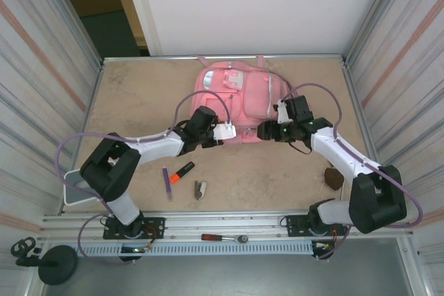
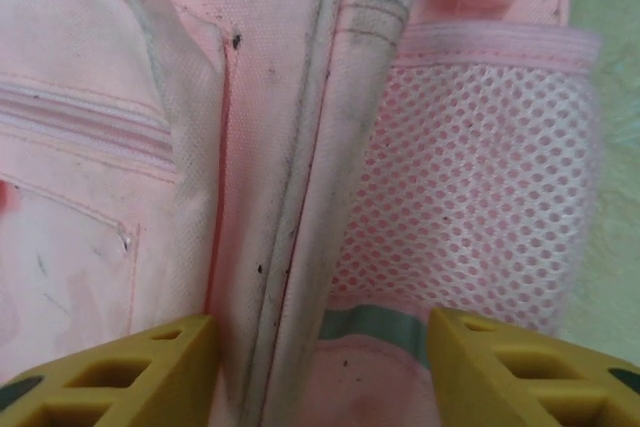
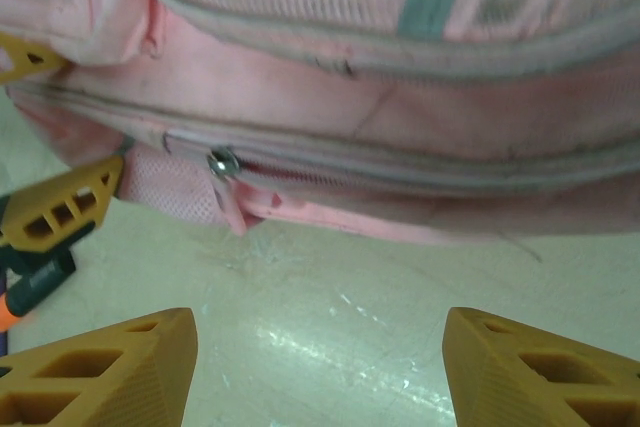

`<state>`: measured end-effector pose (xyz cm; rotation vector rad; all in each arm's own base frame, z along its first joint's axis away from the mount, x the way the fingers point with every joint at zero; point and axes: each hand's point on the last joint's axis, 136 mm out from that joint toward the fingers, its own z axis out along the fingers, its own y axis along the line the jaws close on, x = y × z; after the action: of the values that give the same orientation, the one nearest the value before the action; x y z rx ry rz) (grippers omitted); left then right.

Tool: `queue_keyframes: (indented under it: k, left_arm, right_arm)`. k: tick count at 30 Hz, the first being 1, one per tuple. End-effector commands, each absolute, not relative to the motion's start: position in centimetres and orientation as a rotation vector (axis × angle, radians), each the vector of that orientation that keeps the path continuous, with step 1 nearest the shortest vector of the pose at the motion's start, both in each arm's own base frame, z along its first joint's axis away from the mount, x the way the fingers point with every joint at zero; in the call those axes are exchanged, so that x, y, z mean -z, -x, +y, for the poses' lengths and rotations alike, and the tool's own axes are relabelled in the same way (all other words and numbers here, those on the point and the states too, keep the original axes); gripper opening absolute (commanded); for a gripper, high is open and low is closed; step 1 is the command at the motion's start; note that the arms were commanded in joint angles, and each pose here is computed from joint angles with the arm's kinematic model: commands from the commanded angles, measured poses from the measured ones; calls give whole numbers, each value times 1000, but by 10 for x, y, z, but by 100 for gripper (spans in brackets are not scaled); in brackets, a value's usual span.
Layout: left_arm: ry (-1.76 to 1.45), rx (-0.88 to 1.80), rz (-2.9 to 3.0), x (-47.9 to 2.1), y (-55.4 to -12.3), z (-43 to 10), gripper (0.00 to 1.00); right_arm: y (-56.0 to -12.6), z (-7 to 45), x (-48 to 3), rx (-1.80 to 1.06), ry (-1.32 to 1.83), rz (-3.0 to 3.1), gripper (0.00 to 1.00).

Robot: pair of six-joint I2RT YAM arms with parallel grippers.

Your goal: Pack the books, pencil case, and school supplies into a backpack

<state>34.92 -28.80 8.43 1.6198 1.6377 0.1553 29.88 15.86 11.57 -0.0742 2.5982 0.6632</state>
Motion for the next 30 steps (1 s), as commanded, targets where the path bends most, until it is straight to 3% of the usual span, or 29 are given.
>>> queue_keyframes:
  k: [1,9,15,30]
  left_arm:
    - [-1572,-264,1527,-103,-372,-294,50]
    - [-1546,-233,1536,-94,-367,-296,18]
    - [-1516,-161,1550,-101,-361,-298,2]
    - [-1461,14,1540,-121,-347,-304,0]
  right_arm:
    - [-300,162,-118,-720,5,2556,63]
    - [-304,184,-112,-752,7,2523,61]
    - [-310,193,-109,-627,11,2507,58]
    - [-324,211,-95,-344,33,2494,58]
